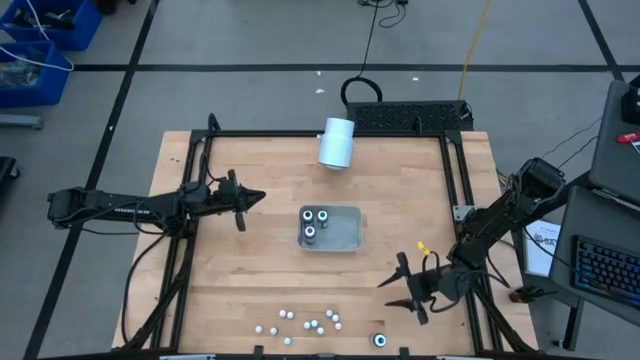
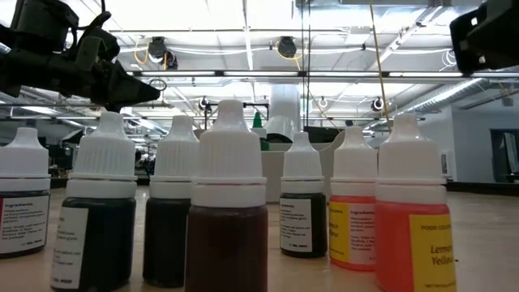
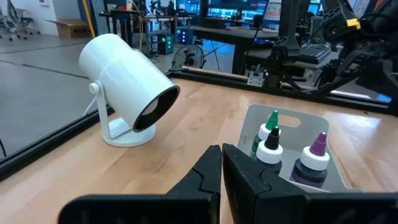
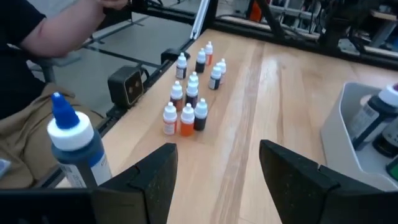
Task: Pick & Place food coloring
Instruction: Put the large blue food coloring bottle into the gray bin
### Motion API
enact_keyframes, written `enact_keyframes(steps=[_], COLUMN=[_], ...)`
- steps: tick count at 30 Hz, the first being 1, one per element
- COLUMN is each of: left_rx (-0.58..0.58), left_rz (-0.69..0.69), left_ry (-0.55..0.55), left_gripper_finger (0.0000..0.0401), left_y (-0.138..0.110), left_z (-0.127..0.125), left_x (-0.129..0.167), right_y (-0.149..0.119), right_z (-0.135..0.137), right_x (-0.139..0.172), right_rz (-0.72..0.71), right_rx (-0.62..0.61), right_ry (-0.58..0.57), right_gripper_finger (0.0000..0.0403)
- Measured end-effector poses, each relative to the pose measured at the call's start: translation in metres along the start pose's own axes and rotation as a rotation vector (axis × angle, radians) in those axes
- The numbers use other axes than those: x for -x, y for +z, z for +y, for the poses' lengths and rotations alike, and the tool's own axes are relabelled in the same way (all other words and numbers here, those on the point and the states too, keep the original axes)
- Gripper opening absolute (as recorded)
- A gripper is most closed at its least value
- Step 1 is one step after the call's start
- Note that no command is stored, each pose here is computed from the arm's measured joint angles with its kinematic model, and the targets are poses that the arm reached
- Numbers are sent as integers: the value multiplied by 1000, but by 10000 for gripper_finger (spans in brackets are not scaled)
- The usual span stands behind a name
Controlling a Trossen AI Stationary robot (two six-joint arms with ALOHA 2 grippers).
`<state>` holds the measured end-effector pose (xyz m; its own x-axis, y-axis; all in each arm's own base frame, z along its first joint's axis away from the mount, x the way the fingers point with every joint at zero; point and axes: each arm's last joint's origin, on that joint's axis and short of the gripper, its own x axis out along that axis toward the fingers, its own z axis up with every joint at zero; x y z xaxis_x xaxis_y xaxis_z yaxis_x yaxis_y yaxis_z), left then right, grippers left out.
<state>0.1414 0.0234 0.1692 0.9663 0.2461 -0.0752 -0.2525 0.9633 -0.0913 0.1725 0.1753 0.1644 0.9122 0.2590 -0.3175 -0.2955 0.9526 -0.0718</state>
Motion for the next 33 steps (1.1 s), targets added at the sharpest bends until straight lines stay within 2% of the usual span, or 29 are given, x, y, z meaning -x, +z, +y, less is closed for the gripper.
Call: enact_keyframes(steps=[15, 21, 27, 33], left_rx=[10, -23, -40, -21], left_rz=[0, -5, -6, -6], left_ry=[1, 49, 62, 58], left_gripper_finger=[24, 24, 24, 24], left_y=[0, 0, 0, 0], left_z=[0, 1, 2, 2], left_x=[0, 0, 0, 0], right_y=[0, 3, 8, 15], right_z=[0, 2, 6, 14], right_x=[0, 1, 2, 7], right_rz=[-12, -33, -71, -160], right_rx=[-10, -37, -57, -9], right_ry=[17, 39, 173, 207], right_gripper_finger=[215, 215, 215, 225])
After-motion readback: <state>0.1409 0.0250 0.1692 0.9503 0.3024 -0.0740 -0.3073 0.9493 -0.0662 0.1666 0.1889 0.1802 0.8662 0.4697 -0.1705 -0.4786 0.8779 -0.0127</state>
